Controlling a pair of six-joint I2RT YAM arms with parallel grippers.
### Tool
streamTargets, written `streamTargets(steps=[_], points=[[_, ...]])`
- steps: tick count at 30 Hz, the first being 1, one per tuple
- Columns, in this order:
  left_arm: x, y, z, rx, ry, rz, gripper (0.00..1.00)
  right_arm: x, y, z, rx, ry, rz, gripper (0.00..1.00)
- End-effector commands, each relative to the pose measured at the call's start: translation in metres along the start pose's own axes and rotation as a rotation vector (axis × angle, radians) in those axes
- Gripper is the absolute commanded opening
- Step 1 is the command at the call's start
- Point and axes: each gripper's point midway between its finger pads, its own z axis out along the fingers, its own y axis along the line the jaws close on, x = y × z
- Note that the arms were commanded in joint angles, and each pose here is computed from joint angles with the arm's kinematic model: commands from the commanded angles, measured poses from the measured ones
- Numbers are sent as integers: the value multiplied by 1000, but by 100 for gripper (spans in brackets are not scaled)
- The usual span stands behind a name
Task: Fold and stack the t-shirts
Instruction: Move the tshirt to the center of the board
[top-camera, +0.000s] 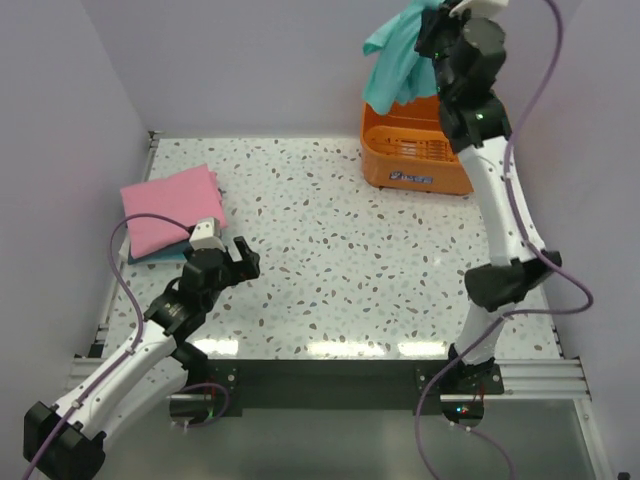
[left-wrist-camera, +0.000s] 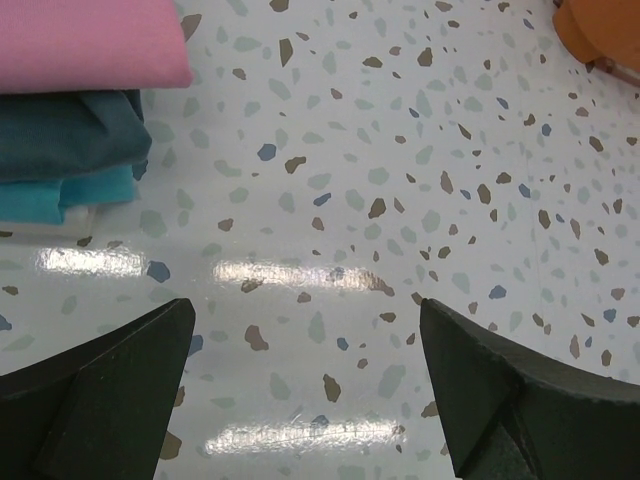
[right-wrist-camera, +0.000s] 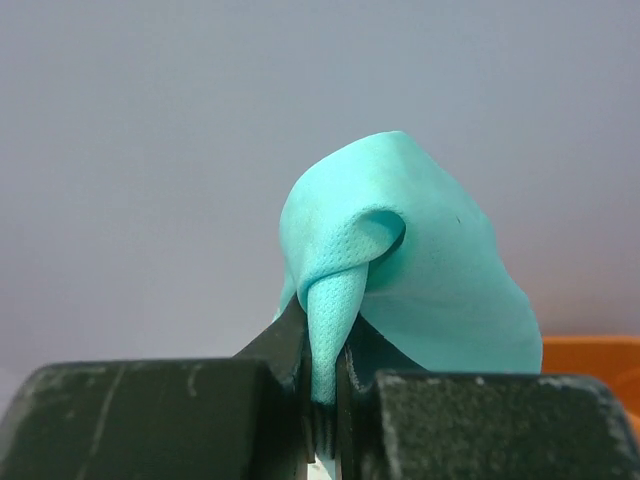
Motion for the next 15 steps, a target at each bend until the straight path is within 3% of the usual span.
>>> streamTargets(steps=[1, 7, 9, 10, 12, 13, 15], points=[[-16, -14, -3, 50, -47, -42, 100, -56, 75, -71, -258, -8, 20, 0], [-15, -15, -8, 64, -42, -68, 100, -48, 179, -183, -667, 161, 50, 0], [-15, -14, -10, 60, -39, -90, 100, -50, 192, -213, -775, 208, 91, 0], [-12, -12, -11, 52, -28, -101, 100, -27, 200, -227, -843, 290, 111, 0], [-15, -11, -15, 43, -32, -120, 100, -18, 181, -238, -791, 337, 115, 0], [-13, -9, -16, 28, -26, -147, 100, 26, 167, -237, -726, 431, 78, 0], [-10, 5, -19, -43, -21, -165, 100, 61, 129, -237, -565, 474, 30, 1]])
